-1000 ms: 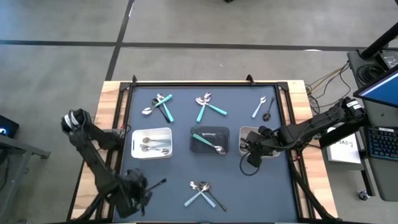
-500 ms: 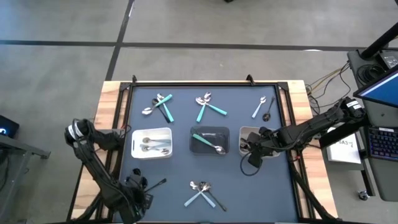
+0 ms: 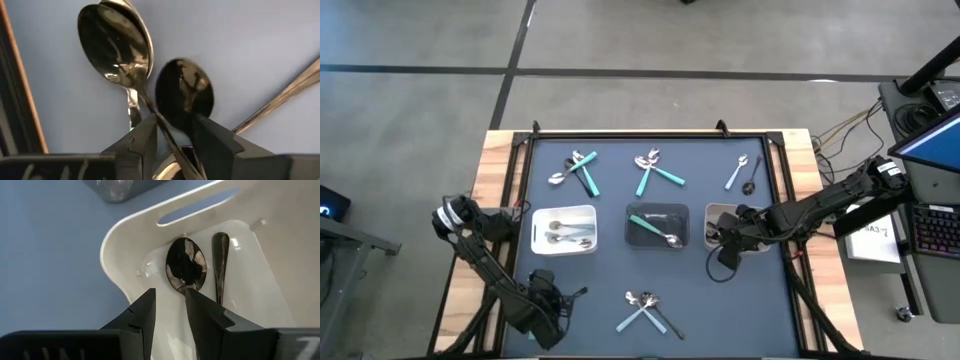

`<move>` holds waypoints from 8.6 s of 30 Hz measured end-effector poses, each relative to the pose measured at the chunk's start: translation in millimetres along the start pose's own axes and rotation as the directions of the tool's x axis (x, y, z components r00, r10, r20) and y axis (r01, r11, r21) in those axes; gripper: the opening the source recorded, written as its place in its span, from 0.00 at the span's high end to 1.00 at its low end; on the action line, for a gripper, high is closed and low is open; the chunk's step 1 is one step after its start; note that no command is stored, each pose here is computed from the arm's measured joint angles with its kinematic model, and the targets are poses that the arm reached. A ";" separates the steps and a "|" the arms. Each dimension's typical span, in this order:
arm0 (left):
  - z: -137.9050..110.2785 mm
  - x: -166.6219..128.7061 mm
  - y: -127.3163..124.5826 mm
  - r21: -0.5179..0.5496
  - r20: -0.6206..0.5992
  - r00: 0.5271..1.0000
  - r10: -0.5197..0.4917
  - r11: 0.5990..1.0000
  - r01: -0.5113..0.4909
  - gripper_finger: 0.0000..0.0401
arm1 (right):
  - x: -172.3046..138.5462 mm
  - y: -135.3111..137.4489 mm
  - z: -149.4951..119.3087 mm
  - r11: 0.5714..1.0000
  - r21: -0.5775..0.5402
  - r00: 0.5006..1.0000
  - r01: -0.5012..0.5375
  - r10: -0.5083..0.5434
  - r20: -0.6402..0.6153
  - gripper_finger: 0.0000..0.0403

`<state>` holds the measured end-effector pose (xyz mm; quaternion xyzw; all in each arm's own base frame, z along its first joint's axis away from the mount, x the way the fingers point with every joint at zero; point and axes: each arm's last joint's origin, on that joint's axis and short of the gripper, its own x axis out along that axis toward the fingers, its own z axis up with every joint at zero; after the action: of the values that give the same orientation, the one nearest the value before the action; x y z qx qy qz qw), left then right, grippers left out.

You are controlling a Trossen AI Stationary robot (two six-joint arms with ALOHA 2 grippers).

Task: Sort silverware by color (type)
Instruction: Put the black spoon into the gray bin, then put the light blue spoon into the white bin

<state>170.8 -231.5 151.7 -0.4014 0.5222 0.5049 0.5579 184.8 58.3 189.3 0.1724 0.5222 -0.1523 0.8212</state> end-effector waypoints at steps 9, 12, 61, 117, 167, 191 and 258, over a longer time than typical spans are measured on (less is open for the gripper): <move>-0.9 1.7 2.2 0.005 -0.017 1.000 0.022 1.000 -0.022 0.80 | 0.0 1.1 1.1 1.000 0.006 1.000 -0.011 0.011 0.012 0.76; -1.7 3.4 1.2 0.003 -0.028 1.000 0.011 1.000 -0.011 0.81 | 0.0 1.1 1.2 1.000 0.006 1.000 -0.012 0.011 0.012 0.76; 17.7 -86.5 -49.1 0.065 0.438 0.765 -0.472 0.866 0.497 1.00 | -15.2 34.0 39.9 0.909 0.078 0.844 -0.409 0.344 0.411 0.76; 101.8 -106.5 -142.9 0.303 0.524 0.571 -0.631 0.765 0.568 1.00 | -18.9 92.0 144.4 0.860 0.155 0.710 -0.486 0.286 0.644 0.61; 114.3 -109.6 -154.1 0.408 0.493 0.559 -0.667 0.745 0.528 0.85 | -41.4 32.7 130.3 0.964 0.190 0.895 -0.184 0.085 0.439 0.98; 149.0 -127.4 -116.5 0.404 0.530 0.656 -0.538 0.840 0.363 0.84 | -39.0 -31.8 55.5 0.901 0.100 0.906 0.421 -0.413 -0.095 0.98; 27.0 -47.4 -144.9 0.889 -0.118 0.897 -0.426 0.357 0.286 0.84 | -71.6 92.5 42.7 0.952 0.155 0.964 -0.263 0.252 0.089 0.78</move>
<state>320.5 -236.3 190.6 -0.1167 0.5690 0.0465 0.8127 229.8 127.1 282.8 0.3014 0.4525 -0.0926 0.8342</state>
